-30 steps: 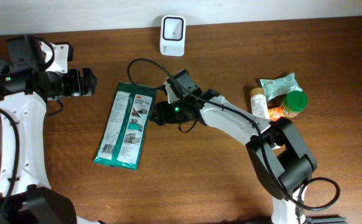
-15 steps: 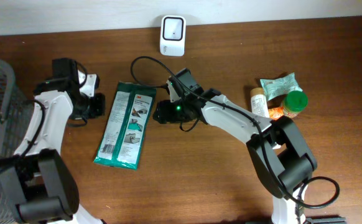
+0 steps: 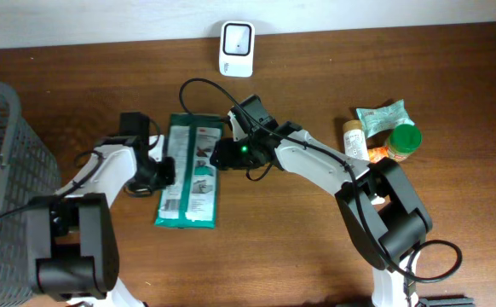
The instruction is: Scan the item barcode
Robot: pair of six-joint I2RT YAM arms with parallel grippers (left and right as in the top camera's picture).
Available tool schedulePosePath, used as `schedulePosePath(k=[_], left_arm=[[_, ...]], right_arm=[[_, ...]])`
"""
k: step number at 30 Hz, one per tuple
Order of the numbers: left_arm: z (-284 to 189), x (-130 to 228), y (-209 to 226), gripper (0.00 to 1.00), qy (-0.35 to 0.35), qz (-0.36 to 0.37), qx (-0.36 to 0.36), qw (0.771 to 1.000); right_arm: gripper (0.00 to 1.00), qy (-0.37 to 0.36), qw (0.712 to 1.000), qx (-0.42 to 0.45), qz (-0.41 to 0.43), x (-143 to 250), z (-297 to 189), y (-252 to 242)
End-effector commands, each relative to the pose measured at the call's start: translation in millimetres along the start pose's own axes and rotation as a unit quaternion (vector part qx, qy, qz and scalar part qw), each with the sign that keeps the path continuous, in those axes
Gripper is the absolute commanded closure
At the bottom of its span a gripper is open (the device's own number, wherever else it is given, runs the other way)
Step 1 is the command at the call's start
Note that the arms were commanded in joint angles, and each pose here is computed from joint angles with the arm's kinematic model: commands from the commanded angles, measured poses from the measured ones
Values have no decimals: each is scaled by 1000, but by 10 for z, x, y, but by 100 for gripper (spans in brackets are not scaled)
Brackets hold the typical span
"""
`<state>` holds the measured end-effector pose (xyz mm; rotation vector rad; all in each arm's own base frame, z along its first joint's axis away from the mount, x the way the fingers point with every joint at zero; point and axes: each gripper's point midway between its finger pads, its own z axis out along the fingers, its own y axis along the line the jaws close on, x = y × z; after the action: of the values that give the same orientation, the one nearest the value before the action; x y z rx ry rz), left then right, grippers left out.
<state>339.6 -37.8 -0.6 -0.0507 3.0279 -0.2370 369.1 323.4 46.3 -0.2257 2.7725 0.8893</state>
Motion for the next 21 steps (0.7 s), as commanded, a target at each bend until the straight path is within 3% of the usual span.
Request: schedulePosePath(k=[1,4,7,10,13,21], left_arm=[[133,110,-374,100,28,-2,93,995],[-19,-157,-388,100,-7,27,104,994],[-214,-352,-655,100,-58,187,167,966],[-197,-417,-659,100,-72,204,165,962],[-63,-468,-626,100,-72,191,165,965],[497,-293,-342,100,10,38,164,986]], right_arm=[[44,6,1000,7,8,29,48,-79],[44,15,999,-7,29,0,-21,-165],[46,24,997,-5,69,-12,-93,-342],[46,46,995,-18,82,89,10,-412],[47,62,993,-38,95,145,102,-397],[48,96,979,-54,169,550,391,-403]])
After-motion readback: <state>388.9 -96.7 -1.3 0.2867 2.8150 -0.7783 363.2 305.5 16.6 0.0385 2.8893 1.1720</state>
